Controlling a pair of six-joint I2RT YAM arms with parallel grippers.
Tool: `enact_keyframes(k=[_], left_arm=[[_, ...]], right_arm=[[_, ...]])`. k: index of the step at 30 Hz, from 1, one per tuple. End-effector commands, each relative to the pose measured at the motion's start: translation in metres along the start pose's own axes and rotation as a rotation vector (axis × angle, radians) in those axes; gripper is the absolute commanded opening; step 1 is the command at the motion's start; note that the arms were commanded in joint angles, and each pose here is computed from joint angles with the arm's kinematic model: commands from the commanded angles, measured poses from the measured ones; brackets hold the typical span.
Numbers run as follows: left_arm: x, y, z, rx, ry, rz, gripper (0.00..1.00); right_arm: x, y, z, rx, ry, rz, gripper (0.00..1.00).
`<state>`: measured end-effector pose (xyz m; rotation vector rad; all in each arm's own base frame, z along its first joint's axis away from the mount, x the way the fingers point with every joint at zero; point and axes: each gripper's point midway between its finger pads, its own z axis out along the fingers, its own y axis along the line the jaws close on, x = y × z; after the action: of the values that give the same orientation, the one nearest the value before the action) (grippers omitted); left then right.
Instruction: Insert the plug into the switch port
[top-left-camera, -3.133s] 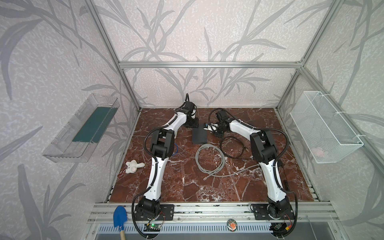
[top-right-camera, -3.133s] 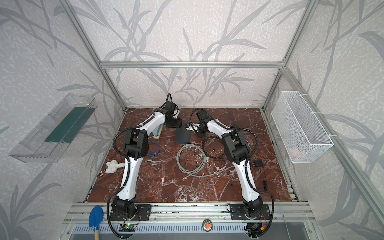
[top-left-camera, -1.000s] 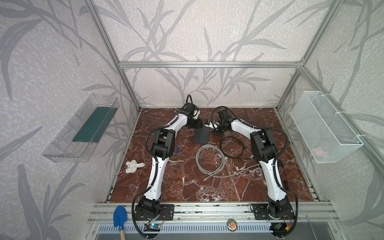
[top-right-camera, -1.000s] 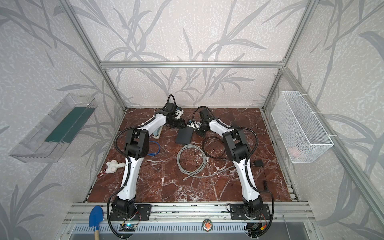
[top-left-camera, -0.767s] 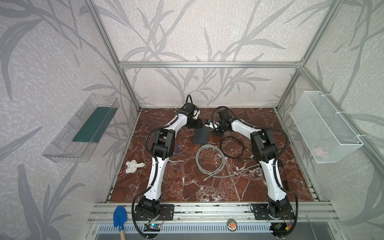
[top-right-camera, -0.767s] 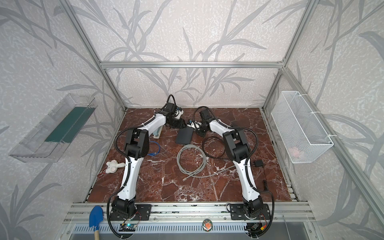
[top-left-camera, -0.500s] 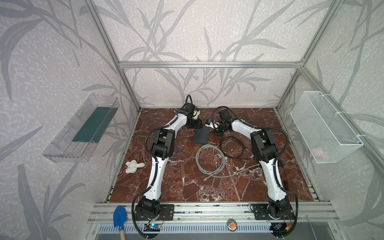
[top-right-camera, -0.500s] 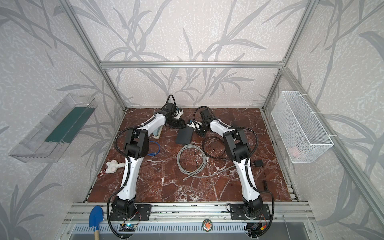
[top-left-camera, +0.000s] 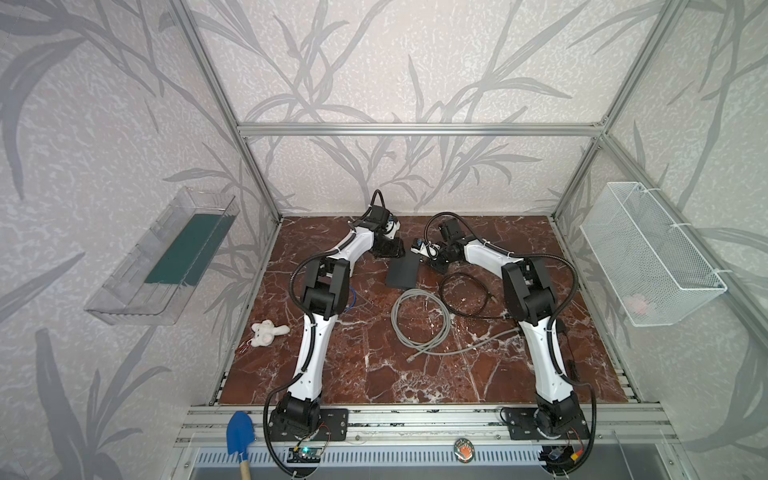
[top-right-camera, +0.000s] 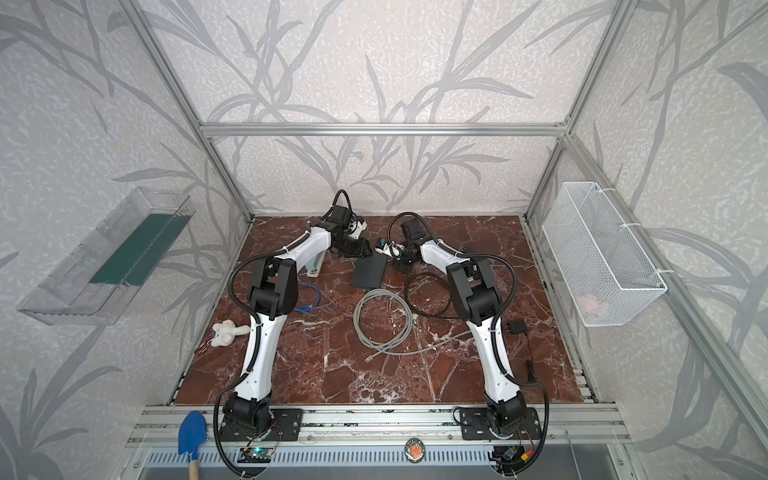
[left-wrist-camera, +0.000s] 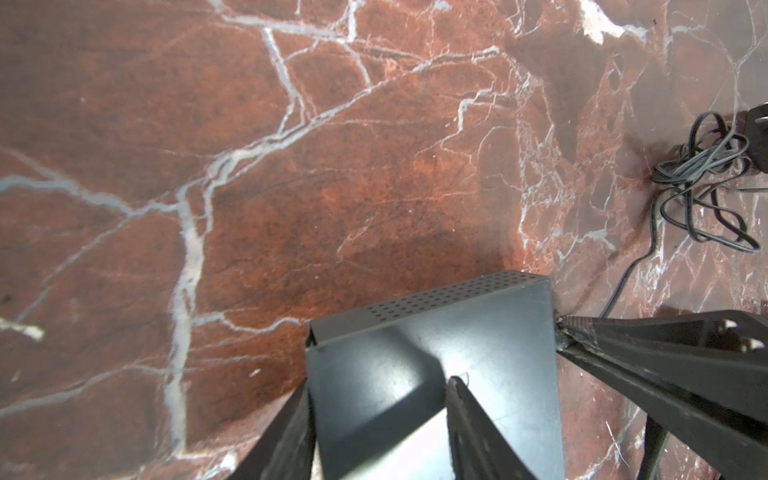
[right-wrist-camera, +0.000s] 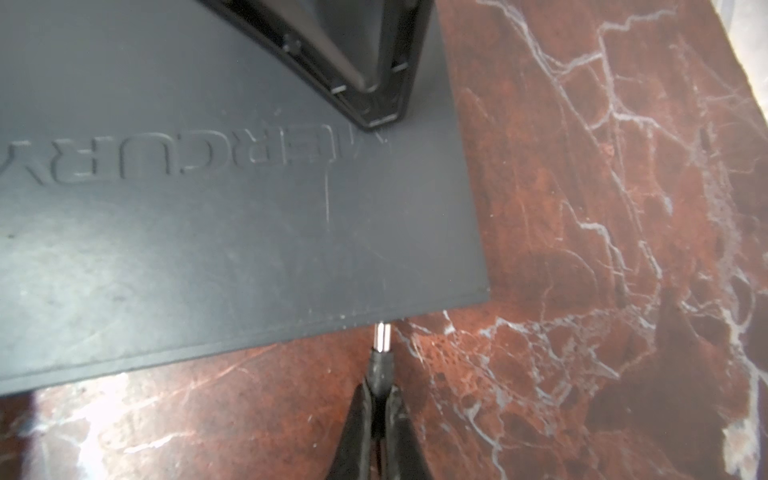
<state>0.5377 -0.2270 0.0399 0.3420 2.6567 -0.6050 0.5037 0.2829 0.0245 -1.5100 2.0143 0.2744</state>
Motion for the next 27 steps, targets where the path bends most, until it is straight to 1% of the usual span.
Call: enact_keyframes(k=[1,11,17,23,27], left_arm=[[0.016,-0.003,0.002,0.000,0.066,0.001,0.50],[0.017,-0.001,0.002,-0.005,0.071,-0.002,0.50],[0.019,-0.002,0.002,-0.001,0.076,-0.001,0.50],[0.018,-0.003,0.001,0.005,0.076,0.000,0.50],[0.020,-0.003,0.000,0.003,0.082,0.002,0.50]], right_arm=[[-0.027,0.002,-0.013,-0.005,-0.089,-0.028,0.05],[-0.025,0.004,-0.019,0.007,-0.084,-0.035,0.04],[-0.024,-0.003,-0.022,0.034,-0.083,-0.021,0.04],[-0.023,-0.008,-0.018,0.049,-0.075,-0.010,0.05],[-0.021,-0.015,-0.015,0.081,-0.062,0.007,0.04]])
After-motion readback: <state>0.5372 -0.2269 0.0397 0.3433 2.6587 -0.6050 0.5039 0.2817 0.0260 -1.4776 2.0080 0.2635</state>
